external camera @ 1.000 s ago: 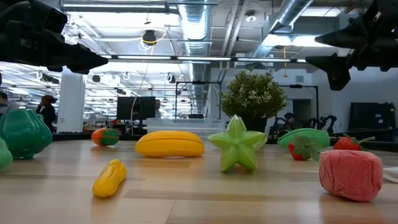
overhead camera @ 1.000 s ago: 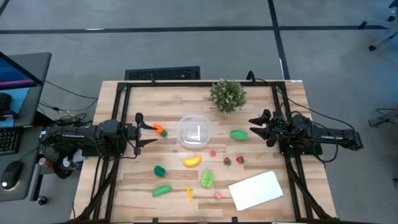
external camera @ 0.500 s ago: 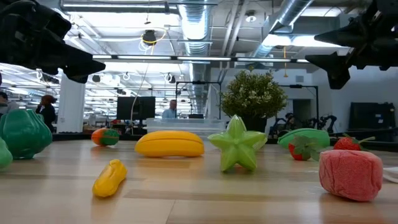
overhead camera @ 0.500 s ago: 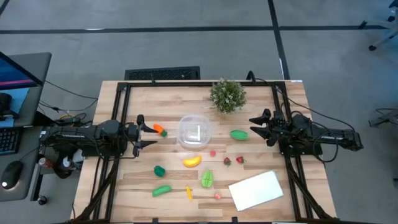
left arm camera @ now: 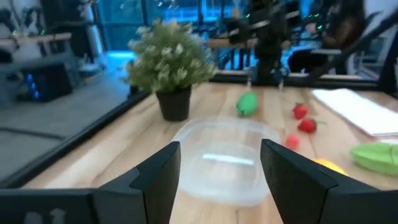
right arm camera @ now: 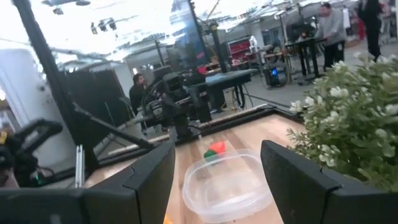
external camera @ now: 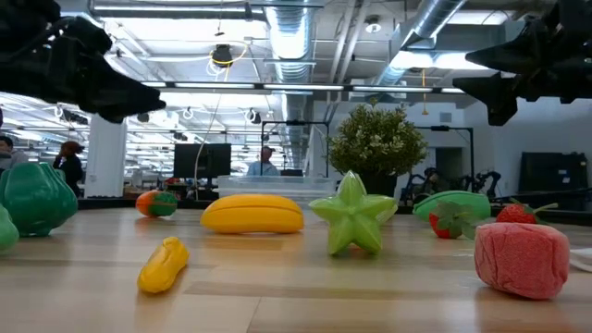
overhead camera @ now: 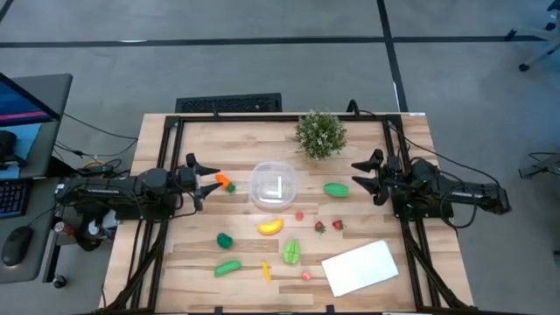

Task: Pick and placing Produce into tupperware
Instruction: Put the orange carrot into the transparent container

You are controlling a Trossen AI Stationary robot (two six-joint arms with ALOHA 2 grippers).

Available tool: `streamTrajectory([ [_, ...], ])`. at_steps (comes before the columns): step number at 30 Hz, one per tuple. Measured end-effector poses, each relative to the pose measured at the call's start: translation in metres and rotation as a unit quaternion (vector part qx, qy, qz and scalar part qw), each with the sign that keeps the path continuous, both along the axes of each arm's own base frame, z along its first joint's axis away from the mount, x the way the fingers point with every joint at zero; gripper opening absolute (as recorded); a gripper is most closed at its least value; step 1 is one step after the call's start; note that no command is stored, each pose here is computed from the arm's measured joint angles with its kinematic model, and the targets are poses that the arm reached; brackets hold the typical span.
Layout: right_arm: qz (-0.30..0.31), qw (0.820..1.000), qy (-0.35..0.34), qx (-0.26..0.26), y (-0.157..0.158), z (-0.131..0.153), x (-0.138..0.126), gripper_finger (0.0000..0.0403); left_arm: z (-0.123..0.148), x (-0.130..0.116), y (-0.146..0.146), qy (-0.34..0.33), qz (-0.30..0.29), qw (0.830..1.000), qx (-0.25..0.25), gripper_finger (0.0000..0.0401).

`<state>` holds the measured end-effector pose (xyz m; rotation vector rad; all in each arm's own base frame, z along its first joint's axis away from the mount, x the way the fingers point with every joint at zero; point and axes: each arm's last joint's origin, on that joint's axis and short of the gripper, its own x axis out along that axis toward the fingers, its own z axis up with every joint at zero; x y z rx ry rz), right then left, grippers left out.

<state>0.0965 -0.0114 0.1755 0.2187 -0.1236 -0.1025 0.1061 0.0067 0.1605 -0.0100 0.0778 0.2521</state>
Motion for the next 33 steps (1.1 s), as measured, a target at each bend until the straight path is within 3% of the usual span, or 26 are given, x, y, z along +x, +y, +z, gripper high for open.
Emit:
streamTrajectory([
  [7, 0.024, 0.999, 0.011, -0.046, 0.006, -0.001, 0.001, 0.0232, -0.008, 0.005, 0.0, 0.041, -0.004, 0.999, -0.014, 0.0213],
  [9, 0.027, 0.998, 0.012, -0.052, 0.007, -0.001, 0.001, 0.0232, -0.005, 0.007, 0.0, 0.022, -0.003, 0.999, -0.033, 0.0213],
  [12, 0.027, 0.997, 0.012, -0.067, 0.007, -0.001, 0.001, 0.0232, 0.008, 0.01, -0.004, -0.03, -0.056, 0.996, -0.057, 0.0213],
  [15, 0.026, 0.997, 0.009, -0.074, 0.007, 0.0, 0.001, 0.0232, 0.032, 0.014, -0.008, -0.053, -0.104, 0.993, -0.036, 0.0212],
  [20, 0.043, 0.996, 0.009, -0.075, 0.008, -0.001, 0.001, 0.0232, 0.051, 0.021, -0.008, 0.083, -0.067, 0.994, 0.025, 0.0212],
  [26, 0.047, 0.996, 0.012, -0.075, 0.008, -0.001, 0.001, 0.0232, 0.069, 0.045, -0.008, 0.222, -0.049, 0.972, 0.061, 0.0212],
  [30, 0.048, 0.996, 0.012, -0.075, 0.008, -0.001, 0.001, 0.0232, 0.072, 0.065, -0.009, 0.314, -0.056, 0.945, 0.08, 0.0212],
  [33, 0.05, 0.996, 0.017, -0.075, 0.008, -0.002, 0.001, 0.0232, 0.069, 0.08, -0.007, 0.398, -0.043, 0.913, 0.084, 0.0212],
])
